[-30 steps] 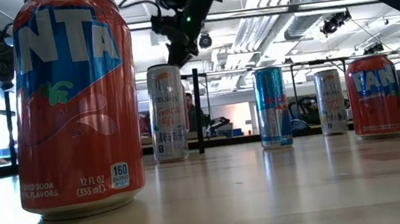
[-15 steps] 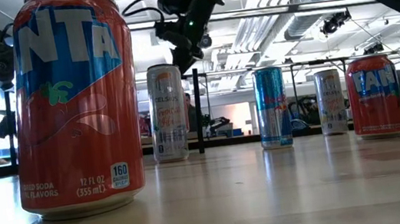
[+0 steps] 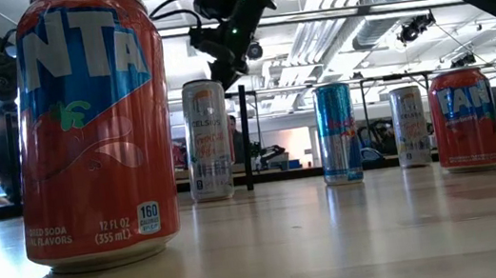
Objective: Place canned beverage on shelf
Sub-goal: Put the red black soda can aligned with the other red black soda can on the shelf, then put the bottom white yellow soda can on the shelf
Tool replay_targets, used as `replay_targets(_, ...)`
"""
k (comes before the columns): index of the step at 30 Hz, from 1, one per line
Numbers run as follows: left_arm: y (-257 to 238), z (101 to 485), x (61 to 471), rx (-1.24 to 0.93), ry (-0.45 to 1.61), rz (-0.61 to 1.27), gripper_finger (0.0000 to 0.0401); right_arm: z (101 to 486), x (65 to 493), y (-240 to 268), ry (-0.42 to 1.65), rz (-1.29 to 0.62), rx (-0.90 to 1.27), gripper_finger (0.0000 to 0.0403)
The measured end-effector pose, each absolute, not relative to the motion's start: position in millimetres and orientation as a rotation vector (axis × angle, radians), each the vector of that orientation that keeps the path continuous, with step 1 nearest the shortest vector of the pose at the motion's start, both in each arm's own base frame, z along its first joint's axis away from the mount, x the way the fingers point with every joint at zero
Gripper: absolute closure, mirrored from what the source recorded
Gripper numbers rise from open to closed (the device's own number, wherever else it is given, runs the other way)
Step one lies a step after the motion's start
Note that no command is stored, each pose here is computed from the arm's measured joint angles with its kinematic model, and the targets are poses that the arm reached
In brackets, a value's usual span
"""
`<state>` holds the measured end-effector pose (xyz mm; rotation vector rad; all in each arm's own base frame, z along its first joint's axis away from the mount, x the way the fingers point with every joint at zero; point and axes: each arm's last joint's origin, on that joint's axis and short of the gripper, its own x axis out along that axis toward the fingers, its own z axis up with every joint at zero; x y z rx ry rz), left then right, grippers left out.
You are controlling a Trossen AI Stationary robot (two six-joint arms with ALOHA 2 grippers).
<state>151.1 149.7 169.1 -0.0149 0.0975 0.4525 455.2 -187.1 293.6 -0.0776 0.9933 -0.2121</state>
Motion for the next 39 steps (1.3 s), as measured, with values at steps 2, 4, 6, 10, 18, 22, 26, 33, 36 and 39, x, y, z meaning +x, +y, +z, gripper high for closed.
replay_targets(2, 149.7, 169.1, 151.1, -0.015, 0.098, 0.452, 0.0401, 295.8, 455.3, -185.0, 0.996, -0.207, -0.106, 0.0403)
replay_targets(4, 149.7, 169.1, 151.1, -0.015, 0.098, 0.453, 0.0401, 299.9, 453.3, -184.6, 0.995, -0.224, -0.126, 0.0403)
replay_targets(6, 149.6, 169.1, 151.1, -0.015, 0.097, 0.452, 0.0401, 308.1, 452.0, -184.3, 0.962, -0.232, -0.143, 0.0403)
replay_targets(10, 149.6, 169.1, 151.1, -0.015, 0.097, 0.453, 0.0401, 328.9, 448.0, -180.9, 0.883, -0.244, -0.171, 0.0403)
replay_targets(18, 149.3, 168.4, 151.3, -0.019, 0.104, 0.450, 0.0401, 333.6, 456.5, -158.7, 0.796, -0.163, -0.219, 0.0403)
replay_targets(22, 147.8, 167.9, 152.7, -0.022, 0.108, 0.441, 0.0401, 326.3, 457.8, -134.6, 0.734, -0.108, -0.245, 0.0403)
replay_targets(26, 144.2, 167.6, 156.1, -0.022, 0.112, 0.417, 0.0401, 312.0, 439.7, -115.7, 0.641, -0.110, -0.249, 0.0403)
replay_targets(33, 136.2, 168.8, 163.2, -0.013, 0.107, 0.358, 0.0401, 303.2, 369.6, -87.2, 0.430, -0.159, -0.189, 0.0403)
replay_targets(36, 135.2, 173.2, 167.4, -0.052, 0.085, 0.307, 0.0401, 297.1, 337.4, -78.5, 0.410, -0.212, -0.176, 0.0403)
replay_targets(39, 135.9, 182.8, 173.0, -0.119, 0.045, 0.217, 0.0401, 288.1, 309.2, -72.2, 0.390, -0.258, -0.180, 0.0403)
